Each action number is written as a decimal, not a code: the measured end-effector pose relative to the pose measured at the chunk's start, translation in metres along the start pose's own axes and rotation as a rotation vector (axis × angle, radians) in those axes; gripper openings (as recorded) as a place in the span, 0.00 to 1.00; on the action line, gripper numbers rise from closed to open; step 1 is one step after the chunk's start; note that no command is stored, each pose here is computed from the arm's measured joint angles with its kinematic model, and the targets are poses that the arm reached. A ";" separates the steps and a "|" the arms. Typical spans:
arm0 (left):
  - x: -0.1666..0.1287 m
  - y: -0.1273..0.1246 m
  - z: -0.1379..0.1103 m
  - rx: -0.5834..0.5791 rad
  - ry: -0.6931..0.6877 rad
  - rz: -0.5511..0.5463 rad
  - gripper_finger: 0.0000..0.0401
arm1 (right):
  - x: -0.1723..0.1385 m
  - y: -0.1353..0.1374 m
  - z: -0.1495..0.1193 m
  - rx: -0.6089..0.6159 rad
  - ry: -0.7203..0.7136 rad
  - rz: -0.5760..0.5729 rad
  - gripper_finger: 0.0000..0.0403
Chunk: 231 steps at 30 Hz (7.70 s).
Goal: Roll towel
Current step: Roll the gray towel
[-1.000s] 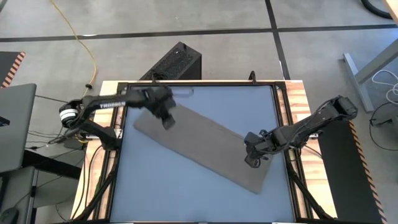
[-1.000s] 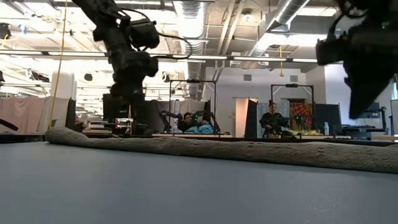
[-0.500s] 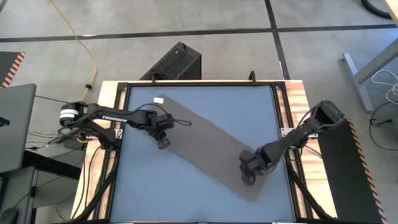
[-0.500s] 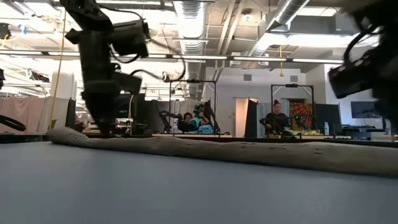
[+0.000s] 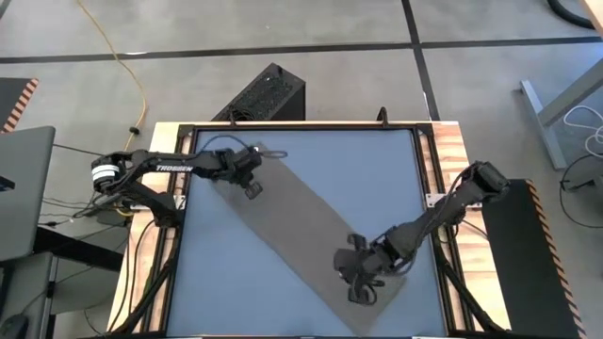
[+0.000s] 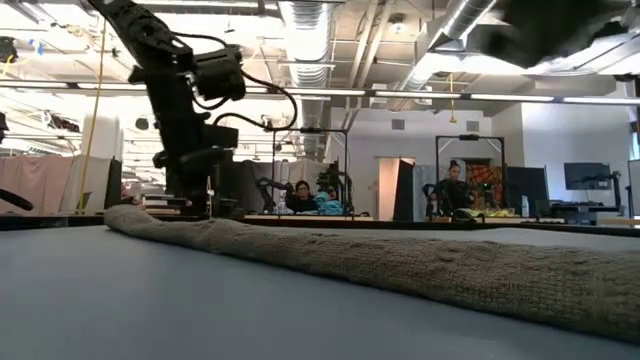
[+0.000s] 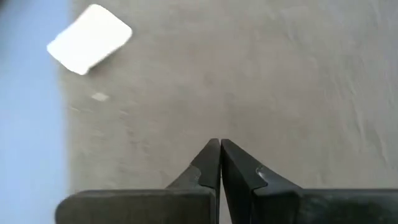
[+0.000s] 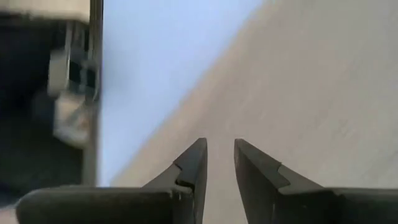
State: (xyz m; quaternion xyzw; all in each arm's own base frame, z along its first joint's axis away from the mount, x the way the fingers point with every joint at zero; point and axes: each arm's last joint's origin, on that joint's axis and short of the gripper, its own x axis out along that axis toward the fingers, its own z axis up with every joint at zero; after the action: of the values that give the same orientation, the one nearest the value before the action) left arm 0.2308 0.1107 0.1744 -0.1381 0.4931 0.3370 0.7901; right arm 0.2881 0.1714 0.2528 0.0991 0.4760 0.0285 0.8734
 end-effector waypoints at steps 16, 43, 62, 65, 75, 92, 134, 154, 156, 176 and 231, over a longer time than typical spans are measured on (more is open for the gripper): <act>-0.038 -0.049 -0.073 0.069 0.124 -0.170 0.00 | 0.095 -0.170 0.036 -0.146 0.070 -0.161 0.20; -0.022 0.052 0.006 -0.154 -0.230 -0.139 0.00 | 0.058 -0.109 0.084 -0.095 -0.023 -0.152 0.06; -0.044 -0.160 -0.097 0.024 -0.358 -0.780 0.00 | 0.113 -0.256 0.083 -0.226 -0.210 -0.043 0.05; -0.028 -0.182 -0.104 0.071 -0.272 -0.772 0.00 | 0.130 -0.262 0.079 -0.217 -0.192 -0.056 0.05; -0.017 -0.187 -0.105 0.220 -0.002 -0.518 0.00 | 0.119 -0.290 0.057 -0.068 0.056 -0.194 0.05; -0.047 -0.094 -0.048 0.294 -0.035 0.028 0.00 | 0.103 -0.313 0.043 0.212 0.153 -0.245 0.05; -0.111 -0.149 -0.125 0.389 0.116 -0.433 0.00 | 0.064 -0.304 -0.045 0.329 -0.224 -0.277 0.05; -0.068 -0.236 -0.185 0.479 0.109 -0.663 0.00 | 0.025 -0.259 -0.042 0.341 -0.197 -0.440 0.05; -0.072 -0.234 -0.185 0.489 0.122 -0.670 0.00 | 0.016 -0.268 -0.043 0.347 -0.199 -0.517 0.05; -0.100 -0.212 -0.188 0.498 0.168 -0.628 0.00 | -0.002 -0.332 -0.055 0.608 -0.275 -0.614 0.38; -0.100 -0.212 -0.186 0.514 0.120 -0.617 0.00 | -0.066 -0.286 -0.030 0.578 -0.282 -0.732 0.03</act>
State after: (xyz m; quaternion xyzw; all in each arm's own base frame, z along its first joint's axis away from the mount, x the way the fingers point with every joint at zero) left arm 0.2168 -0.1871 0.1491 -0.0971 0.5418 -0.0587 0.8328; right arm 0.2146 -0.1131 0.2340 0.1665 0.3449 -0.4277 0.8188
